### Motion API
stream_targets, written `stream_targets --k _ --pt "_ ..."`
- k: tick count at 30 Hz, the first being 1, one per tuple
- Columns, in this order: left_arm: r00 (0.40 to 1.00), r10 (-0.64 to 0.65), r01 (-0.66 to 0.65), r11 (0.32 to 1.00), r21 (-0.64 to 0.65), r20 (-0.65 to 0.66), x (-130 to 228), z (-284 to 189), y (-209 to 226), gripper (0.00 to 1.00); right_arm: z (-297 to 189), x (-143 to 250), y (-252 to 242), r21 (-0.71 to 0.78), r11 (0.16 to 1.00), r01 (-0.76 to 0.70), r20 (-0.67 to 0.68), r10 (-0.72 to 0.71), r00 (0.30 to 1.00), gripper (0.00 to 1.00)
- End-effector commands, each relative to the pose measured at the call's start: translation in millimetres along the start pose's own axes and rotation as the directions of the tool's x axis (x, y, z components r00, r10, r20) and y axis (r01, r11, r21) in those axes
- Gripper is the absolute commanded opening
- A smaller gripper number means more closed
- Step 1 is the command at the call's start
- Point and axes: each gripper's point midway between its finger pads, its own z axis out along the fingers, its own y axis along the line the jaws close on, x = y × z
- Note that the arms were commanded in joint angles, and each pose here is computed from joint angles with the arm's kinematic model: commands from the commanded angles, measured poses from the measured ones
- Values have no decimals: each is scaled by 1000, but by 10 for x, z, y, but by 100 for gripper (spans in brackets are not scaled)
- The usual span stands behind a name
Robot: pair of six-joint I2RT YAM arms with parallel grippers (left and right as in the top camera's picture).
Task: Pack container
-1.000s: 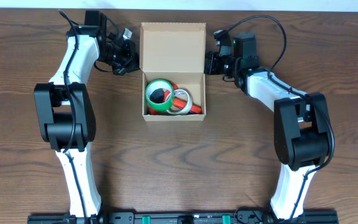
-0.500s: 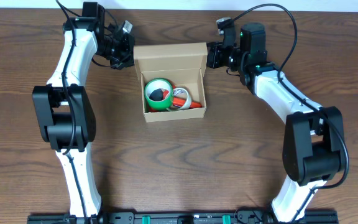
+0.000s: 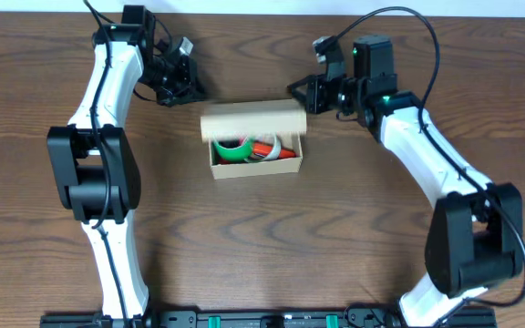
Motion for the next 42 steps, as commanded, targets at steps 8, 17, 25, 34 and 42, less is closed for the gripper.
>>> stream_targets --k 8,17,25,34,42 --pt "989 59 -12 943 -333 132 -57 -708 59 6 48 352 481 200 973 115 -105 -95 990 1" --pt "968 -11 148 831 -536 250 45 -1239 207 6 307 881 699 377 902 212 -221 -135 966 1" --pt "966 -7 152 820 -551 257 129 -1377 145 6 586 1348 570 395 884 251 -356 -105 928 1" --pt "970 -19 154 817 -556 242 179 -1375 156 6 582 1346 616 385 887 255 -355 -113 928 1" --pt "963 3 149 825 -545 268 247 -1554 -2 11 62 880 1217 285 916 282 -201 -230 952 21"
